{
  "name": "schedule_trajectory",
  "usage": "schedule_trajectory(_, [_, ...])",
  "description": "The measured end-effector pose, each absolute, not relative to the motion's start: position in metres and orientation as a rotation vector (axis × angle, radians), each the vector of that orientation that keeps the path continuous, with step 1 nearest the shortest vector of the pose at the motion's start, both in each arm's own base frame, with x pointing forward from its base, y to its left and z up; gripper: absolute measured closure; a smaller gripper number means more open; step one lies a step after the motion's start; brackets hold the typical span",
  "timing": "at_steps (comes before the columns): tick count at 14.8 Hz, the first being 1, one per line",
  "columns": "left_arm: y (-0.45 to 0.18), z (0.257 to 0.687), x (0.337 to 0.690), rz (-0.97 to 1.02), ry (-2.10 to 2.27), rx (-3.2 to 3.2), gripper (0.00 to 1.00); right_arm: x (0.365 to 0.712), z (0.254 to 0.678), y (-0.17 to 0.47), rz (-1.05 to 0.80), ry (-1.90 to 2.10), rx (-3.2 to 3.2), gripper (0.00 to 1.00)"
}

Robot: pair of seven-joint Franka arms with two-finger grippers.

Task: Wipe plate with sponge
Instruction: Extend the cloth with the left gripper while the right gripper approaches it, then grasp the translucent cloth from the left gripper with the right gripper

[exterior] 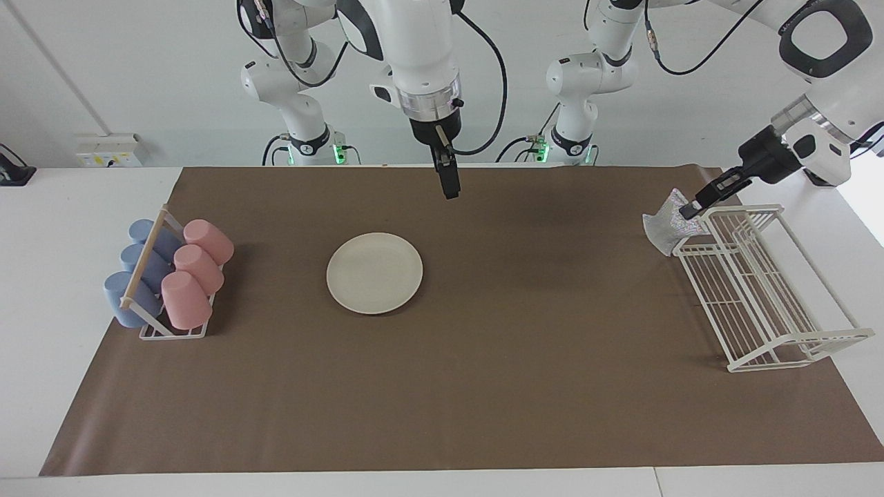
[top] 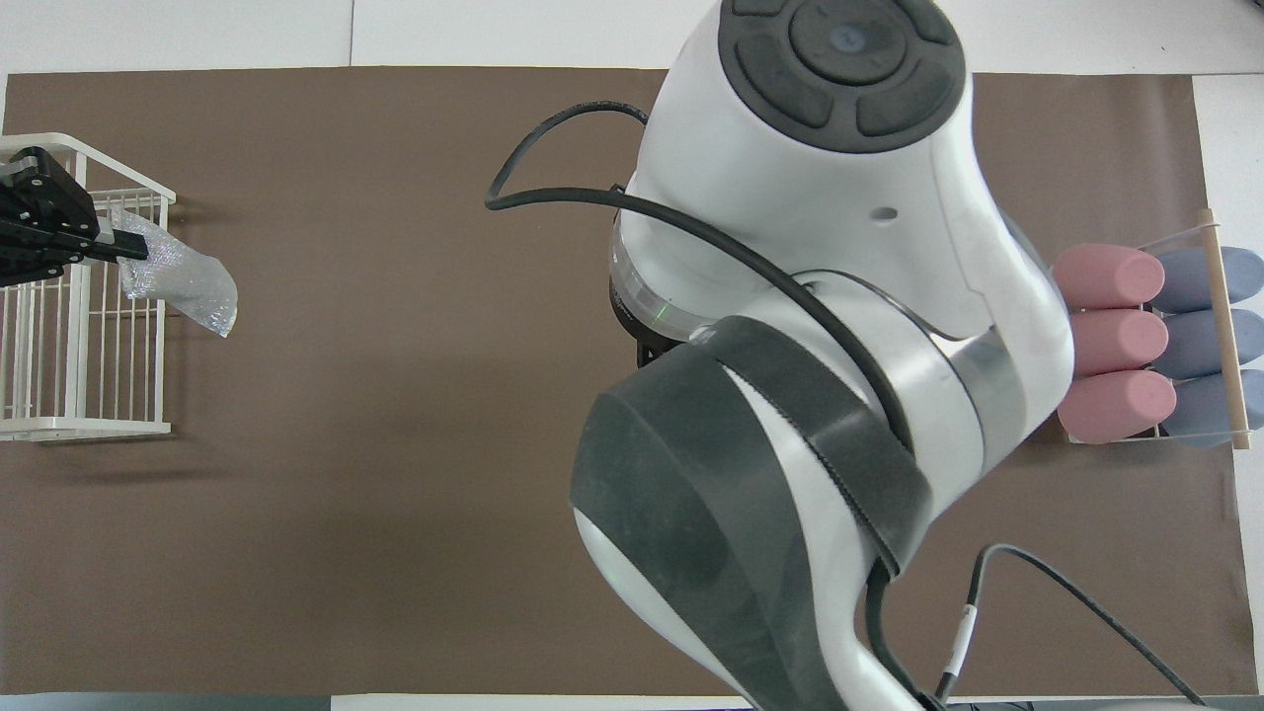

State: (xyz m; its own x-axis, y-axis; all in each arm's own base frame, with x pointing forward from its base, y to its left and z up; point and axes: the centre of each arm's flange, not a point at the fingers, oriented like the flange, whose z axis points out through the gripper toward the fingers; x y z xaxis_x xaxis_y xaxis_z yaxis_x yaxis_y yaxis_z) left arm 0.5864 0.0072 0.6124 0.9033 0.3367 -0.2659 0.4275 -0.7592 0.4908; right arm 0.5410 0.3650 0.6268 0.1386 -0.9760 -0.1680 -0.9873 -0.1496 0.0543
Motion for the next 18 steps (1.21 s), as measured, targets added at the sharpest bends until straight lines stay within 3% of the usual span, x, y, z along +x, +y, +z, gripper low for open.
schedule_trajectory(6, [-0.027,0.547,0.529,-0.291,0.246,2.073,0.97,0.533,0.627,0.378,0.252,1.977,-2.328,0.00])
schedule_trajectory(11, [-0.057,0.492,0.508,-0.227,0.108,1.792,0.97,0.521,0.626,0.407,0.279,2.020,-2.210,0.00])
schedule_trajectory(18, [-0.124,0.475,0.491,-0.245,0.018,1.642,0.97,0.477,0.597,0.451,0.277,2.062,-2.051,0.00])
